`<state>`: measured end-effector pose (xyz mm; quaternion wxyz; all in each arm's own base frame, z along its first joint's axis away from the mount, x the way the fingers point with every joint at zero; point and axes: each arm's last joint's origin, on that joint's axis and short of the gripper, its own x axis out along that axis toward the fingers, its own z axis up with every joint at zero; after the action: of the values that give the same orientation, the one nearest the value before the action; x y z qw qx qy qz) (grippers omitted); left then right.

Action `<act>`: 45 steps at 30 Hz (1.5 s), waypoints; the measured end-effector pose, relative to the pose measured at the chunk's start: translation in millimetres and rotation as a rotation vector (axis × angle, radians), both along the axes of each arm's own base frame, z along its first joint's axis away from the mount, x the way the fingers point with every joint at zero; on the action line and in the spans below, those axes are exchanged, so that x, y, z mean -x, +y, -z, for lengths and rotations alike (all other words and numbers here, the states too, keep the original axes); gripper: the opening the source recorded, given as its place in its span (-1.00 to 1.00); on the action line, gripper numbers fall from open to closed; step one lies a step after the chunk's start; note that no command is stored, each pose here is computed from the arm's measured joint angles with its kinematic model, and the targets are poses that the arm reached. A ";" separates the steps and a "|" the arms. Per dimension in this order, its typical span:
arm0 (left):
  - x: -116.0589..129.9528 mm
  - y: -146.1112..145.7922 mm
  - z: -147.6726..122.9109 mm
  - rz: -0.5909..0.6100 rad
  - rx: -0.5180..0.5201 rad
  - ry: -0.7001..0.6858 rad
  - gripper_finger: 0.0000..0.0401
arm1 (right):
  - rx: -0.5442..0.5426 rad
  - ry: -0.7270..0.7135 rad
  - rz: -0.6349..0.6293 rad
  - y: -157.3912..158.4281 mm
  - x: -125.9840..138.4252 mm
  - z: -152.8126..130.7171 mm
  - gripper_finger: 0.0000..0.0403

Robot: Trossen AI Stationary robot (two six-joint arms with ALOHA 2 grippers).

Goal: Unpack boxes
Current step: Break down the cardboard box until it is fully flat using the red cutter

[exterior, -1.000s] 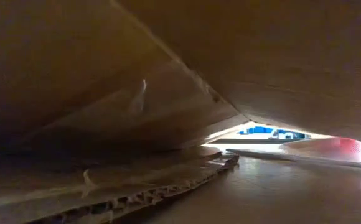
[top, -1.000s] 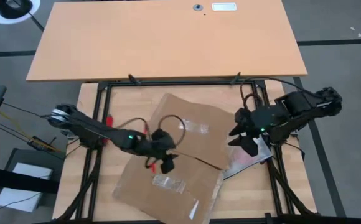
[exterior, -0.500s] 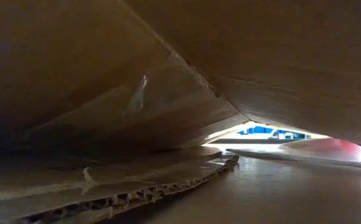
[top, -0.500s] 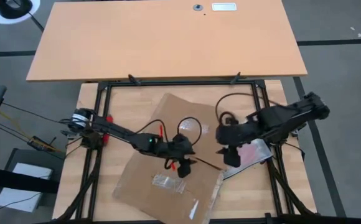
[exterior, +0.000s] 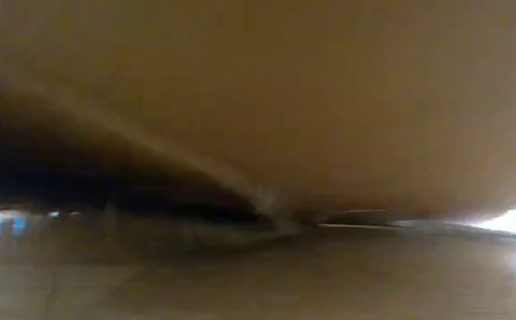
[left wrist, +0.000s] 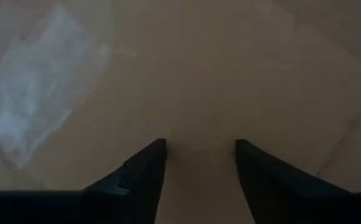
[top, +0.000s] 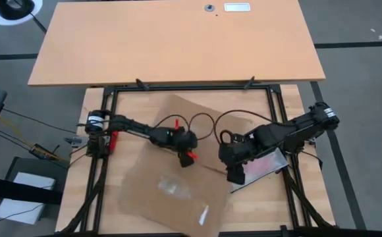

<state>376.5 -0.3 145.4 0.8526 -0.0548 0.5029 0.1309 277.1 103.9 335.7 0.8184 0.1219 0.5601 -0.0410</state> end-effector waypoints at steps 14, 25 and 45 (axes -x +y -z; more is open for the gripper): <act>33.1 61.9 -47.0 -0.177 0.024 0.050 0.01 | 0.024 -0.036 0.213 -32.0 -3.6 -6.4 0.04; 80.2 65.0 -229.3 0.179 -0.052 -0.537 -0.40 | -0.009 -0.486 0.320 -104.3 18.1 -71.0 -0.17; 219.6 44.3 -232.7 0.020 -0.017 -0.856 -0.84 | 0.176 -0.846 0.306 -129.1 118.9 -83.3 -0.88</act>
<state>156.9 44.0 378.1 0.9861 -0.0922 0.1029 0.0924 158.2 -25.2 419.0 0.9669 0.1393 0.1467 -0.1557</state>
